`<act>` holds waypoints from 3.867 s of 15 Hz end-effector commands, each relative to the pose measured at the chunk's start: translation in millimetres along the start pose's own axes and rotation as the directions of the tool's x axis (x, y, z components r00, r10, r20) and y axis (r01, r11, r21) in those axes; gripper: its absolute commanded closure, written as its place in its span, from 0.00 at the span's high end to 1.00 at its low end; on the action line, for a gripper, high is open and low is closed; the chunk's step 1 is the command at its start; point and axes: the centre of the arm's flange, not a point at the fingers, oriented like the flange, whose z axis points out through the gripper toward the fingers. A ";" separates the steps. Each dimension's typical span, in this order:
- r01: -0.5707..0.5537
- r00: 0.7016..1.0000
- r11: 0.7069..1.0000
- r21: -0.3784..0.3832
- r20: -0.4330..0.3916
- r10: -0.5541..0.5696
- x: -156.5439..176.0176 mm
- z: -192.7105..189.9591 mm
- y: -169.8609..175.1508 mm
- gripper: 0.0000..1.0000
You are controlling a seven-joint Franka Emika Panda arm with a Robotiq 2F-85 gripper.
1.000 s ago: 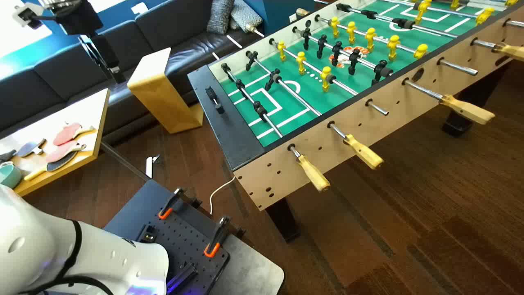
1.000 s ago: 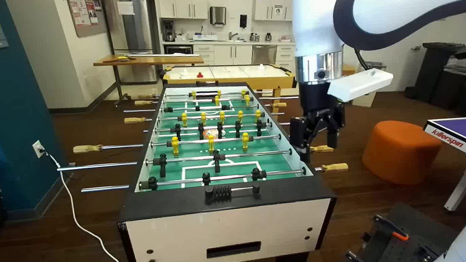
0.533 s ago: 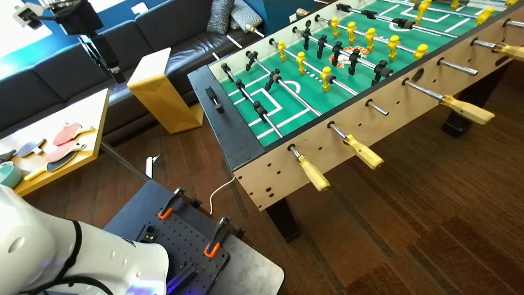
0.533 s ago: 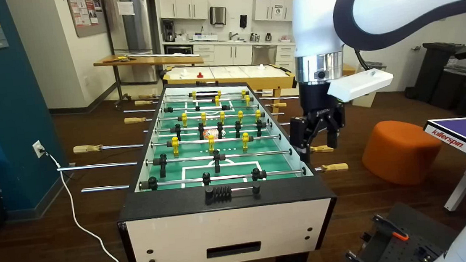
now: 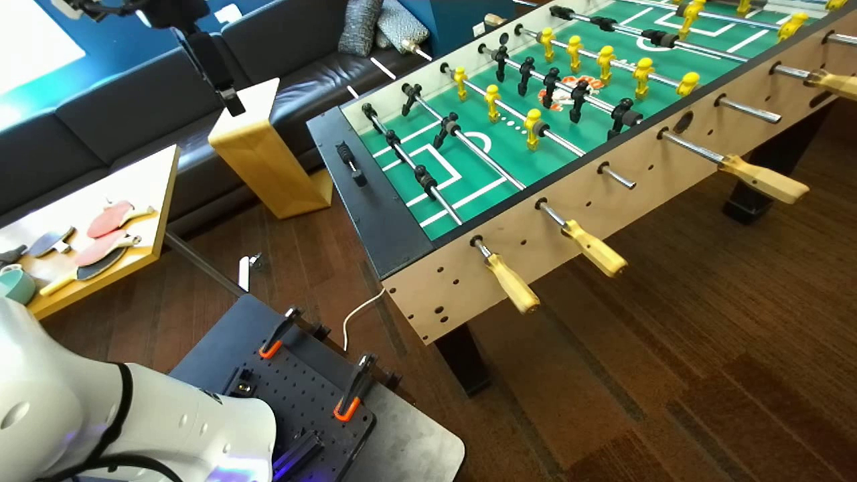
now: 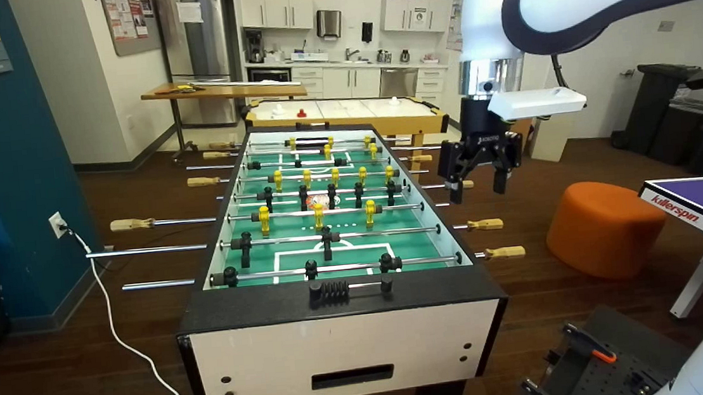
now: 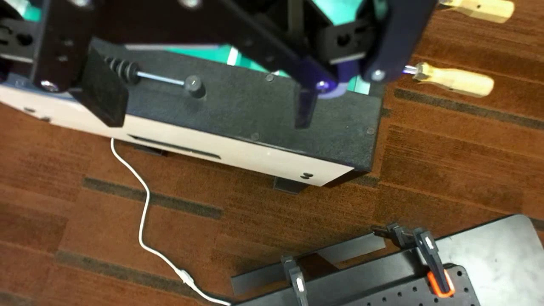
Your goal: Pull the second rod on the Foosball table
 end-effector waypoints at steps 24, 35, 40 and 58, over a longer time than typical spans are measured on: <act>-0.857 0.444 0.428 0.286 -0.013 0.896 175.7 22.1 256.4 1.00; -0.914 -0.120 -0.140 0.380 0.076 0.990 243.1 132.4 348.9 1.00; -0.929 -0.098 -0.112 0.352 0.057 0.994 239.9 159.0 349.3 1.00; -0.947 -0.173 -0.176 0.270 0.035 0.984 285.6 228.7 379.1 1.00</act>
